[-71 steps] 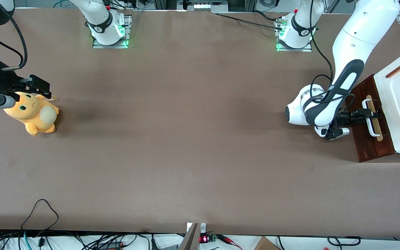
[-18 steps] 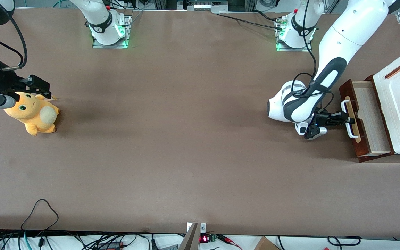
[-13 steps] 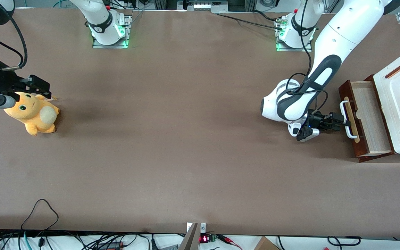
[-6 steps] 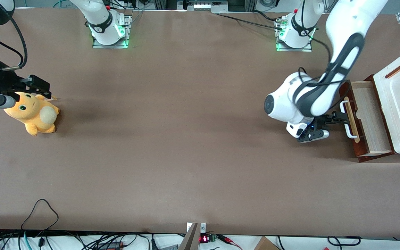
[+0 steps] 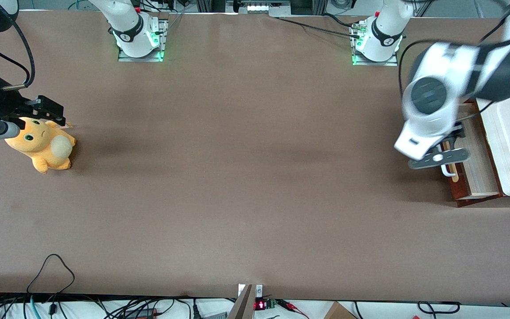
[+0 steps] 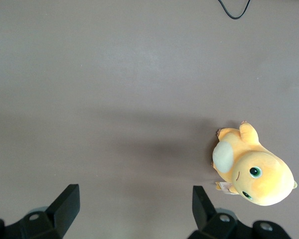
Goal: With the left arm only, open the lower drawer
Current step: 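Open the left gripper and lift it away from the handle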
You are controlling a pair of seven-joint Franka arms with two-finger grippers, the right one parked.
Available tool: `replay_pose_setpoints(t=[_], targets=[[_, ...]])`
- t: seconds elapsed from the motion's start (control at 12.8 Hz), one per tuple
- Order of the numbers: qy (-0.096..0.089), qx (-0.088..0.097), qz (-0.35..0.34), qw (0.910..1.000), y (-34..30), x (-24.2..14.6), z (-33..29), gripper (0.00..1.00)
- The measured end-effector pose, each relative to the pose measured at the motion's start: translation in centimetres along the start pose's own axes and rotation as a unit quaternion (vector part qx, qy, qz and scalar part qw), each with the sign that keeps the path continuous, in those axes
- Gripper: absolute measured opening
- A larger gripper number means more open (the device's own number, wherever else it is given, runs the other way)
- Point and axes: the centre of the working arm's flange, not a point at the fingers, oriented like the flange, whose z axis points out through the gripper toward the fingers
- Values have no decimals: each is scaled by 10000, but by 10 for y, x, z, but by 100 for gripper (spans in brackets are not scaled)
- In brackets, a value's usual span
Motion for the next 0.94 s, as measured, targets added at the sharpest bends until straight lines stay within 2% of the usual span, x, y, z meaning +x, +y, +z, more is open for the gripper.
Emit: replay_pose_setpoints(t=[0.16,0.23,0.31,0.39,0.55,0.94], targets=[[79,-895,161,9958,-49,-13,-33,100],[162,-1217,257,9921,-69,-19,-45,100],[206,-1411,315,9893,-83,-25,-52,100],[188,-1542,336,9873,-92,-29,-56,100],[179,-1667,338,9853,-96,-31,-59,100],[244,-1688,326,9848,-98,-30,-65,100]])
